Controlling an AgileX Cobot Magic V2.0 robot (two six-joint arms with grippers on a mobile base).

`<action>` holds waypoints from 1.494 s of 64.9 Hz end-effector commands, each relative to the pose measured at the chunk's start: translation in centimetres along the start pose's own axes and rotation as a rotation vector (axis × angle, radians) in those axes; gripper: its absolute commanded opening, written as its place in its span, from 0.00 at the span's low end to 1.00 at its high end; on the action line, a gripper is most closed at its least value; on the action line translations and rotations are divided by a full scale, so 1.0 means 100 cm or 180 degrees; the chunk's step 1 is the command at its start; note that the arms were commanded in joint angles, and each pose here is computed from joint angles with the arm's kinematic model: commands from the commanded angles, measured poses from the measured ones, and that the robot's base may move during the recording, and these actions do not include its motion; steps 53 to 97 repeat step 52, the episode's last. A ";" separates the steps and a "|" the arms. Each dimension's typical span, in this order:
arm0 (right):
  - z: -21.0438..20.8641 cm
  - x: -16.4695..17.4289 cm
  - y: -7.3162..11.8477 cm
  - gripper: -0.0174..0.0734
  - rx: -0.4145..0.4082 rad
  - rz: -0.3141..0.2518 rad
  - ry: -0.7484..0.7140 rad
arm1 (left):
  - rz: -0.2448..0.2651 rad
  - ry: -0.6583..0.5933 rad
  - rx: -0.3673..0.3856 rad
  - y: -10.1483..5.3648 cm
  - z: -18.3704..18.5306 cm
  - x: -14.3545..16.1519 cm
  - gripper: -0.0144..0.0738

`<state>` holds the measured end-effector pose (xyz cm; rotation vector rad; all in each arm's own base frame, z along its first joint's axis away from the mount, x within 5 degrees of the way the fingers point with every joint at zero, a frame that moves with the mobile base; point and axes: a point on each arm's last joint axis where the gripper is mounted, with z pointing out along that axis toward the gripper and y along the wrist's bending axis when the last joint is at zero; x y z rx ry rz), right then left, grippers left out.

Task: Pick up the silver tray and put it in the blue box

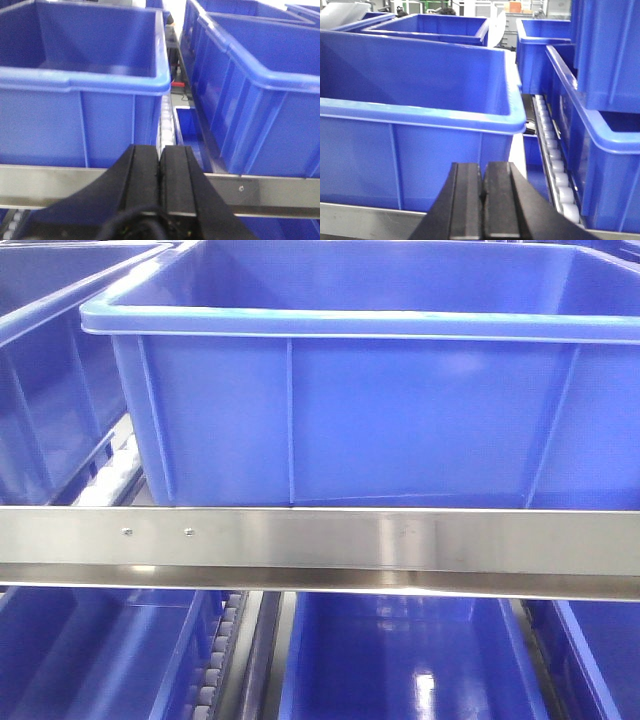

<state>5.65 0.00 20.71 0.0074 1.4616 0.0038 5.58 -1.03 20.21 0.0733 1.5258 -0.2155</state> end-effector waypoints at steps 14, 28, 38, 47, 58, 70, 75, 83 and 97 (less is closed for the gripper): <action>-0.002 -0.009 0.001 0.25 -0.0007 -0.0034 -0.0349 | -0.0071 -0.0346 0.0042 -0.001 -0.002 -0.010 0.05; -0.002 -0.009 0.001 0.25 -0.0007 -0.0034 -0.0349 | -0.0071 -0.0339 0.0041 -0.001 -0.002 -0.010 0.05; -0.002 -0.009 0.001 0.25 -0.0007 -0.0034 -0.0349 | -0.0071 -0.0339 0.0041 -0.001 -0.002 -0.010 0.05; -0.002 -0.009 0.001 0.25 -0.0007 -0.0034 -0.0349 | -0.0071 -0.0339 0.0041 -0.001 -0.002 -0.010 0.05; -0.002 -0.009 0.001 0.25 -0.0007 -0.0034 -0.0349 | -0.0071 -0.0339 0.0041 -0.001 -0.002 -0.010 0.05; -0.002 -0.009 0.001 0.25 -0.0007 -0.0034 -0.0349 | -0.0071 -0.0339 0.0041 -0.001 -0.002 -0.010 0.05; -0.002 -0.009 0.001 0.25 -0.0007 -0.0034 -0.0349 | -0.0071 -0.0339 0.0041 -0.001 -0.002 -0.010 0.05; -0.002 -0.009 0.001 0.25 -0.0007 -0.0034 -0.0349 | -0.0071 -0.0339 0.0041 -0.001 -0.002 -0.010 0.05; -0.002 -0.009 0.001 0.25 -0.0007 -0.0034 -0.0349 | -0.0071 -0.0339 0.0041 -0.001 -0.002 -0.010 0.05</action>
